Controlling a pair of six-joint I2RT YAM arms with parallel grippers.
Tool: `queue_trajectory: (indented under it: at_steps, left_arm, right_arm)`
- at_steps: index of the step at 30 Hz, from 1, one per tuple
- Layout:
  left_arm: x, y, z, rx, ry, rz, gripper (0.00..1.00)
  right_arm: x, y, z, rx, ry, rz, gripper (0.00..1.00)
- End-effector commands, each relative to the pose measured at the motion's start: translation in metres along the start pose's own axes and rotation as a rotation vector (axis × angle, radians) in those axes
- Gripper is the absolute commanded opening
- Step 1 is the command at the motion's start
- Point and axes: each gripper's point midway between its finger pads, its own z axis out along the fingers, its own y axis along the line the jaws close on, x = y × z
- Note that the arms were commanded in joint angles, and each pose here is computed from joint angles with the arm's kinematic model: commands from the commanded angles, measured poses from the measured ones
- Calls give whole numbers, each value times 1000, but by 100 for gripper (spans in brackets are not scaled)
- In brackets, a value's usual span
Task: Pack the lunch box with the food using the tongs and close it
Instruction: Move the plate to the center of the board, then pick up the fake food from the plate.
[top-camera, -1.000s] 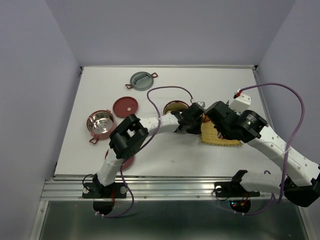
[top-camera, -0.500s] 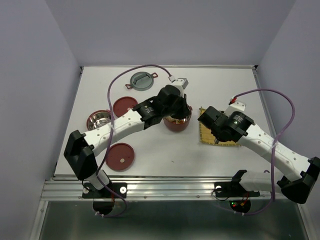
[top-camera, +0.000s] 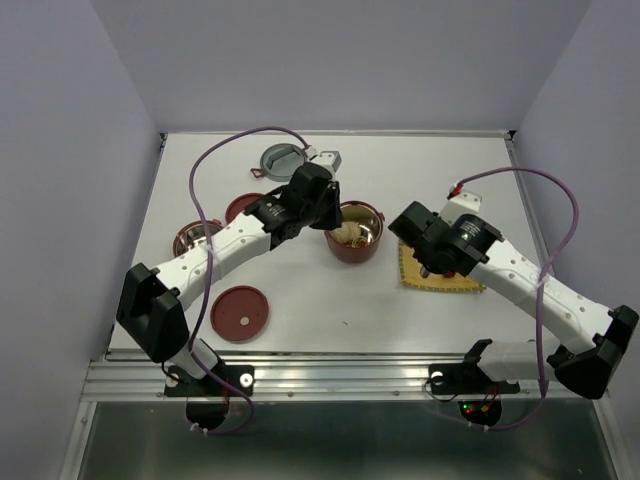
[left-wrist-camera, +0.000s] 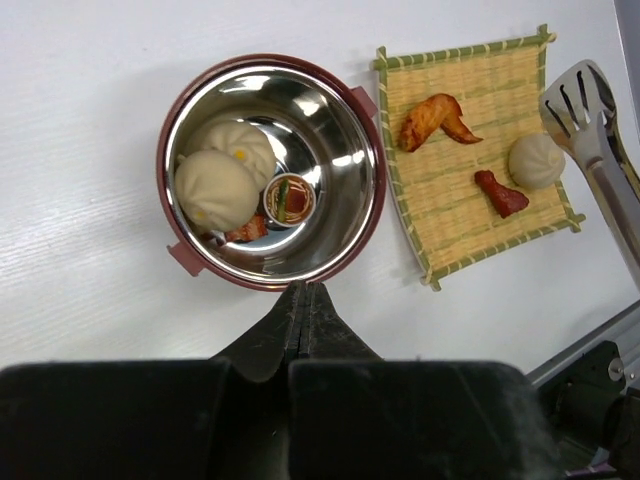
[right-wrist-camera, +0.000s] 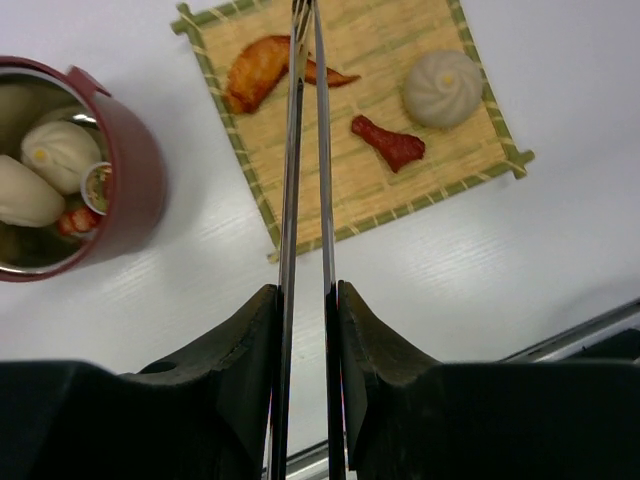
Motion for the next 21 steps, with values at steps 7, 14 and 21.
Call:
queue_trajectory:
  at_steps: [7,14,21]
  left_arm:
    - [-37,24,-31,-39,-113,-5,0]
    - [-48,42,-48,-82,-157,-29,0]
    - [-53,48,-53,-87,-173,-34,0]
  right_arm:
    - [-121,95,-8,-111,-298,-23,7]
    - [-173,118,28,-202,-286,-12,6]
    - [-188,78,60,-184,-232,-11,6]
